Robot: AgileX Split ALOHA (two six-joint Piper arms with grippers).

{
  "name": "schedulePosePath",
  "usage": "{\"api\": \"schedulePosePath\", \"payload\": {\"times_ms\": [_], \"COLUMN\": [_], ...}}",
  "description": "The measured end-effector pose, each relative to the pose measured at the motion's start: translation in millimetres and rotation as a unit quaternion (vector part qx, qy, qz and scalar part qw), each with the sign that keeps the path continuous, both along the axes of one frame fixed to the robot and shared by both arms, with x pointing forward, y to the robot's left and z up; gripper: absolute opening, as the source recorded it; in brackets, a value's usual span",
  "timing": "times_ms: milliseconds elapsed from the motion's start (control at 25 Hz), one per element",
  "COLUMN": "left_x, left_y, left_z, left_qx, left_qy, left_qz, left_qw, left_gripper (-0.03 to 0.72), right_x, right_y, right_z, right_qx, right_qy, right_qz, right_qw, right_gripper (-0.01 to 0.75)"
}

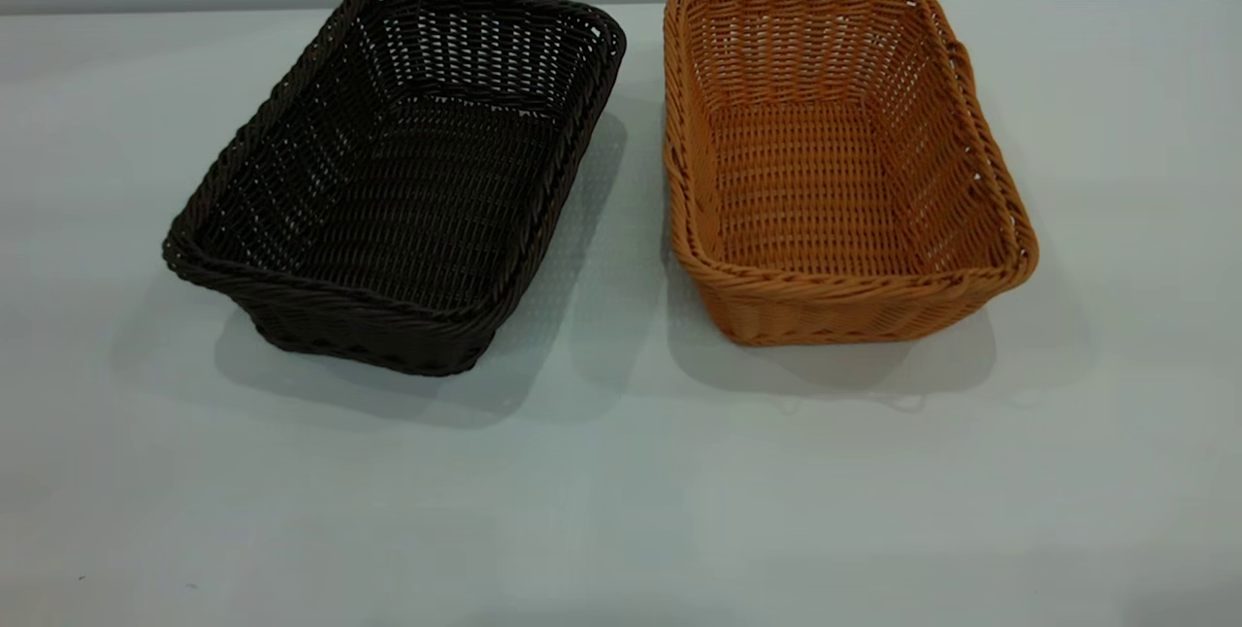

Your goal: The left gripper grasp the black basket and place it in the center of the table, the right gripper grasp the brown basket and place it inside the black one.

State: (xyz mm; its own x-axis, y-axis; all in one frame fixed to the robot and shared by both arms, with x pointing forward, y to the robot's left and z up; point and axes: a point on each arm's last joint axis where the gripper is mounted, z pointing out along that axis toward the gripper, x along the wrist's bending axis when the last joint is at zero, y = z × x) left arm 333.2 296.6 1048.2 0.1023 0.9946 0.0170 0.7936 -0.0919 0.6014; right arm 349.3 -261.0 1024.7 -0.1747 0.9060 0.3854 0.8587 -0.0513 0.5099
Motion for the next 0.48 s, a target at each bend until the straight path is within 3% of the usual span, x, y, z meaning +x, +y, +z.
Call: {"api": "schedulePosePath", "payload": {"times_ms": [200, 480], "left_x": [62.7, 131.0], "left_y": [-0.5, -0.7], "left_z": [-6.8, -26.7], "left_qx": [0.004, 0.017], "left_qy": [0.023, 0.036], "left_qz": [-0.003, -0.016], "left_qw": [1.000, 0.999], "left_gripper": [0.531, 0.531], "right_x": [48.0, 87.0], "right_y": [6.7, 46.3], "right_z": [-35.2, -85.1], "right_qx": [0.054, 0.168], "right_qy": [0.095, 0.217], "right_qz": [-0.007, -0.007], "right_qw": [0.994, 0.962], "right_gripper": [0.591, 0.591]}}
